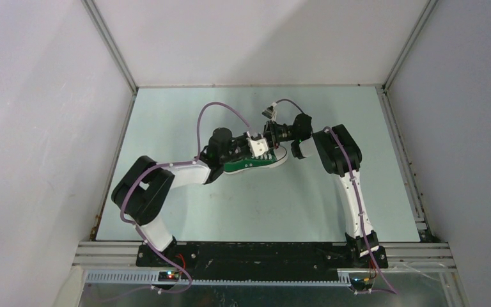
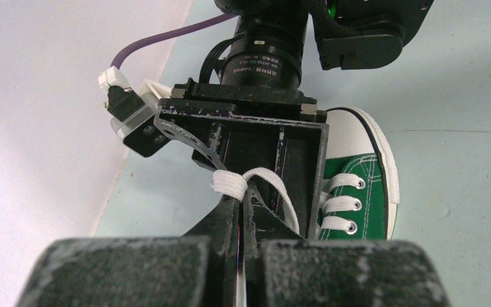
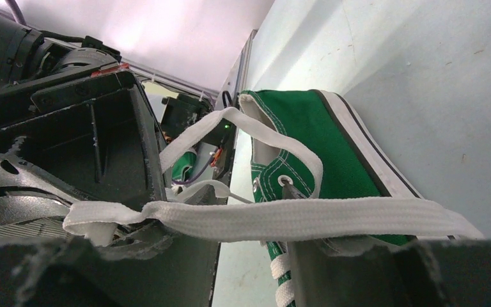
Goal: Tie the shoes
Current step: Cross the shoelace with the shoelace.
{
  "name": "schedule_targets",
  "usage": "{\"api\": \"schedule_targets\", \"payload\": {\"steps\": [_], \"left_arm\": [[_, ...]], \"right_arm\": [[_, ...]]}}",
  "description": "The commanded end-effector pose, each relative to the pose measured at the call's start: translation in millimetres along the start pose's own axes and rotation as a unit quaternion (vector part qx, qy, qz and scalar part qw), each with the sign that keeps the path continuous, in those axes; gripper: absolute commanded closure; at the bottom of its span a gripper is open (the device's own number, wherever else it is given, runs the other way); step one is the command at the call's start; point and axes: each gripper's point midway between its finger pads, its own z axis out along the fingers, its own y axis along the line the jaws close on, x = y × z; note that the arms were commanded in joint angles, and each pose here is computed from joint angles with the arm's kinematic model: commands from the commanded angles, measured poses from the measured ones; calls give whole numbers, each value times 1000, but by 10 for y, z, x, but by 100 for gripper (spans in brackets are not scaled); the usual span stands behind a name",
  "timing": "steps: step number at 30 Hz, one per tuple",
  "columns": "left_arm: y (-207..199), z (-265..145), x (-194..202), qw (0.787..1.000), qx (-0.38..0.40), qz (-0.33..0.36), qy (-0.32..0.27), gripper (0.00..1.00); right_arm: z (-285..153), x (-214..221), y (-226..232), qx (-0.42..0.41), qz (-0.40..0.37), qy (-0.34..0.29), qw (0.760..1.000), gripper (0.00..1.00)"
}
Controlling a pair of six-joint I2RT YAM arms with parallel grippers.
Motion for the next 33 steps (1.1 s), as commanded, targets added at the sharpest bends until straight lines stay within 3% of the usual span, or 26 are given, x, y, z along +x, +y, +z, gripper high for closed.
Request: {"api": "schedule_targets", "payload": {"steps": [1, 4, 8, 16, 20, 28, 33], "left_arm": [[214, -30, 261, 997, -44, 20, 52, 100], [373, -20, 404, 993, -83, 16, 82, 100], [353, -20, 526, 991, -78, 43, 101, 100], [478, -6, 542, 992, -68, 30, 99, 100], [479, -75, 730, 991, -17, 22, 131, 100], [294, -83, 666, 981, 148, -39, 117, 100], [312, -51, 514, 971, 194, -91, 103, 100]], "right_arm": [[81, 217, 312, -33, -106, 81, 991, 53], [136, 266, 327, -37, -109, 86, 990, 53], [197, 310, 359, -42, -114, 90, 989, 52], [203, 359, 367, -48, -136, 104, 984, 51], [187, 394, 399, -53, -159, 118, 979, 52], [244, 427, 517, -64, -191, 136, 970, 51], [257, 388, 657, -64, -197, 134, 969, 52]]}}
